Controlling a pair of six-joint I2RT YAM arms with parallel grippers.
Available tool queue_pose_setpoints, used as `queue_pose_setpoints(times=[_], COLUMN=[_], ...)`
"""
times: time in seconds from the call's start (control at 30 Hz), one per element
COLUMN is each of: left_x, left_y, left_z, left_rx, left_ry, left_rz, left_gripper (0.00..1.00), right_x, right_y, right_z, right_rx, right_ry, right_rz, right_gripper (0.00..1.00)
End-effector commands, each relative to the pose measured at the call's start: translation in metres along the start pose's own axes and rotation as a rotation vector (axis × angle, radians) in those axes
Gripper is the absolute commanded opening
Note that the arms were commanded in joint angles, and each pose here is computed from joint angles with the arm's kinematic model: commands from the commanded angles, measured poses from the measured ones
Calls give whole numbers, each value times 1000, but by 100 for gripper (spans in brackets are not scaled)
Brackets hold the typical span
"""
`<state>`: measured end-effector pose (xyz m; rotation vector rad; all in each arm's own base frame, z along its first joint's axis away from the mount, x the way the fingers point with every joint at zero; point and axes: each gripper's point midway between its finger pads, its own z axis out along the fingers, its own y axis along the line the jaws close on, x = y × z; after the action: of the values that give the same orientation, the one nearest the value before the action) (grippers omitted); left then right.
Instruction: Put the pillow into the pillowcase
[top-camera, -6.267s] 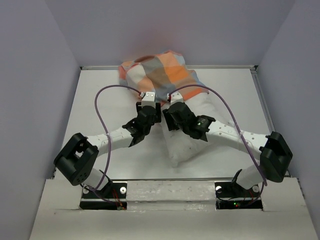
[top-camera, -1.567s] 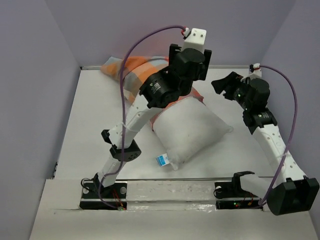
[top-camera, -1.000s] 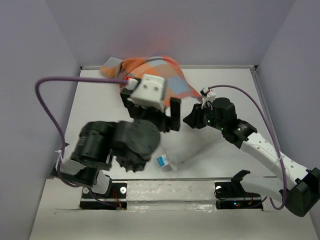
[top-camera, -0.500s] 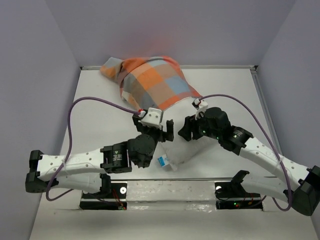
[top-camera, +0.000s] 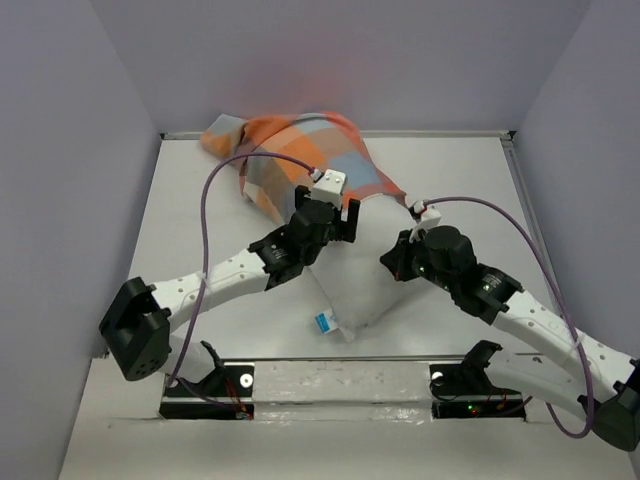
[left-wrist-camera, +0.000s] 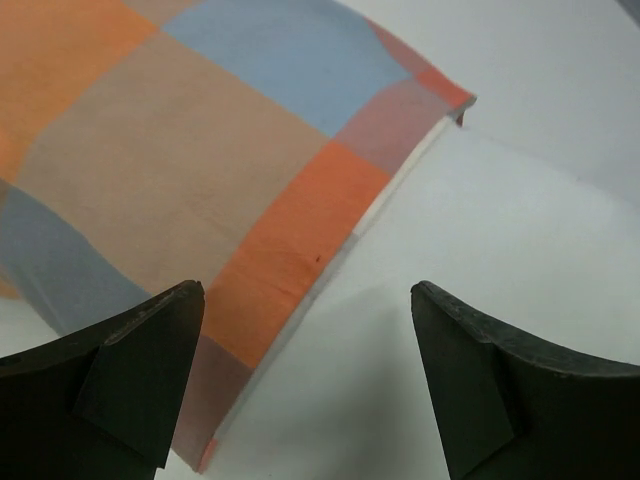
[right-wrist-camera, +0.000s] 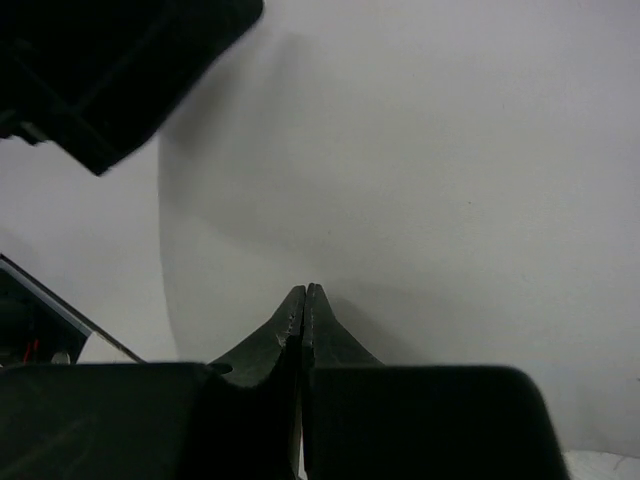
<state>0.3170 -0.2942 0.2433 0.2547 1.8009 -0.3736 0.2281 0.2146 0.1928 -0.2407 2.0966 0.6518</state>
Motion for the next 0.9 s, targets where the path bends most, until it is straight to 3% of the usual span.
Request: queue_pose_setpoints(times=[0.0, 0.27, 0.3, 0.33, 0.4, 0.43, 0.53, 0.6, 0.63, 0.73, 0.77, 0.87], left_x=[-26, -7, -7, -6, 2, 1, 13, 18, 17, 4, -2, -21], left_y=[-19, -11, -6, 1, 9, 13, 5, 0, 0, 10, 17, 29], left_z=[9, 35, 38, 43, 50, 53, 58, 57, 56, 57, 57, 54], left_rx=[101, 114, 91, 43, 0, -23, 31, 69, 72, 5, -43, -126], left_ry=[-51, 14, 14, 23, 48, 49, 96, 108, 100, 58, 42, -14], left_rz=[49, 162, 190, 204, 256, 272, 335, 344, 350, 343, 345, 322], left_gripper=[95, 93, 93, 92, 90, 89, 89, 86, 83, 55, 41, 20], right_x=[-12, -5, -6, -6, -6, -2, 1, -1, -2, -1, 4, 9], right_y=[4, -2, -6, -9, -17, -20, -30, -36, -40, -53, -61, -70], right_z=[-9, -24, -24, -24, -21, -18, -16, -17, -18, -17, -14, -4], right_rx=[-20, -21, -4, 11, 36, 47, 59, 69, 75, 99, 121, 135], right_ry=[-57, -85, -95, -102, -99, -86, -79, -87, -93, -96, -81, -76], right_rz=[27, 74, 77, 83, 98, 111, 151, 164, 169, 197, 209, 249], right_gripper=[0, 1, 9, 25, 43, 59, 73, 76, 77, 78, 78, 78])
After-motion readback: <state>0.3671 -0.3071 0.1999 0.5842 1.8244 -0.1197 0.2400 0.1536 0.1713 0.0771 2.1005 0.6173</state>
